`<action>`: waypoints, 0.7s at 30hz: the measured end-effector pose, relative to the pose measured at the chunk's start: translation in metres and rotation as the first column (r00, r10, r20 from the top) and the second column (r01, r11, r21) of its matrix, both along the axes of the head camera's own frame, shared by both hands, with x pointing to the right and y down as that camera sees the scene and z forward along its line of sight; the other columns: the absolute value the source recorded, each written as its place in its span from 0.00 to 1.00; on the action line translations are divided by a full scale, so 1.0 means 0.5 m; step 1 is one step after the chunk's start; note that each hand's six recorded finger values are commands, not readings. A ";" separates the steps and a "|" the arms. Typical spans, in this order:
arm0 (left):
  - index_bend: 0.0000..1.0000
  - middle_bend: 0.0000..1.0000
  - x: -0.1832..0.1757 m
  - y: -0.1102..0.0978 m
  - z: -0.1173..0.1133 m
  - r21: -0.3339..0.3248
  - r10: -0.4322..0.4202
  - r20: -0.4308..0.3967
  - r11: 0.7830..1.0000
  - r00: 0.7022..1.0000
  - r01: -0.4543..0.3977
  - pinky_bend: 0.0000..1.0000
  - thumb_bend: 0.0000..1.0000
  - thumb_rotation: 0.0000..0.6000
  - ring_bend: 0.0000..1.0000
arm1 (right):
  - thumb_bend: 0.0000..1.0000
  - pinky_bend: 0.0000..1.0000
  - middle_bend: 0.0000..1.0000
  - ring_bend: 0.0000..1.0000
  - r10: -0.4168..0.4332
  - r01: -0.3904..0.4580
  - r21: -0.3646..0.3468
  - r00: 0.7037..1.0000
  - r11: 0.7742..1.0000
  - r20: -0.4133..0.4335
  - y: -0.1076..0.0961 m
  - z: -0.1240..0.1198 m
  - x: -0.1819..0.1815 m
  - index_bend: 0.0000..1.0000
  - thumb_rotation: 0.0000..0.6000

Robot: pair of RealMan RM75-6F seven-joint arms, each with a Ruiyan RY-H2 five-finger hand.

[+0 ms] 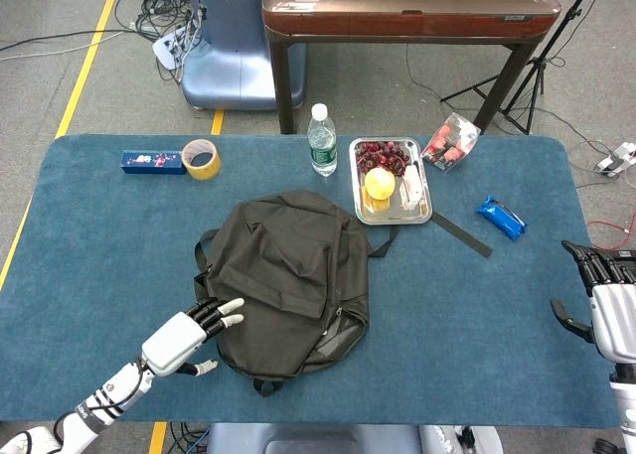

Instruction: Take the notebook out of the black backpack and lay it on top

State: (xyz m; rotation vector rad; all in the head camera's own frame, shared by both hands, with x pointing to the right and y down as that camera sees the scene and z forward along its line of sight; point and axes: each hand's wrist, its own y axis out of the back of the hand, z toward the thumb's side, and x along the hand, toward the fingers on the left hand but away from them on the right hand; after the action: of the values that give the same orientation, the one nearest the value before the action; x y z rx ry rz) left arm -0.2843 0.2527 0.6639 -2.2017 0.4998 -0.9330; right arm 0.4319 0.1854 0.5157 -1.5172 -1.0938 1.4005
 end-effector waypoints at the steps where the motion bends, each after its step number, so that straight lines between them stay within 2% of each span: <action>1: 0.13 0.05 0.007 0.001 0.003 -0.003 0.003 -0.004 1.000 1.000 -0.003 0.07 0.23 1.00 0.09 | 0.28 0.29 0.21 0.16 0.003 -0.003 0.002 1.000 1.000 -0.001 0.001 -0.002 0.002 0.14 1.00; 8: 0.15 0.05 0.033 0.006 0.023 -0.002 0.019 0.004 1.000 1.000 -0.019 0.07 0.23 1.00 0.09 | 0.28 0.29 0.21 0.16 0.015 -0.015 0.003 1.000 1.000 -0.002 0.011 -0.008 0.011 0.14 1.00; 14: 0.25 0.05 0.053 0.004 0.041 -0.047 -0.033 -0.024 0.998 0.999 0.032 0.07 0.23 1.00 0.09 | 0.28 0.29 0.21 0.16 0.023 -0.023 0.005 1.000 1.000 -0.004 0.017 -0.012 0.017 0.14 1.00; 21: 0.39 0.08 0.087 -0.017 0.059 -0.063 -0.098 -0.071 0.994 0.993 0.094 0.07 0.24 1.00 0.09 | 0.28 0.29 0.21 0.16 0.034 -0.034 0.010 0.999 0.999 -0.008 0.021 -0.014 0.027 0.14 1.00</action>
State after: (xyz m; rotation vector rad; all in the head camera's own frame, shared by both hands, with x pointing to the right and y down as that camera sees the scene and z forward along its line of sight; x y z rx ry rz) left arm -0.2408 0.2442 0.6934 -2.2903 0.6250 -0.9298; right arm 0.4452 0.1959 0.5086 -1.4913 -1.1249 1.4216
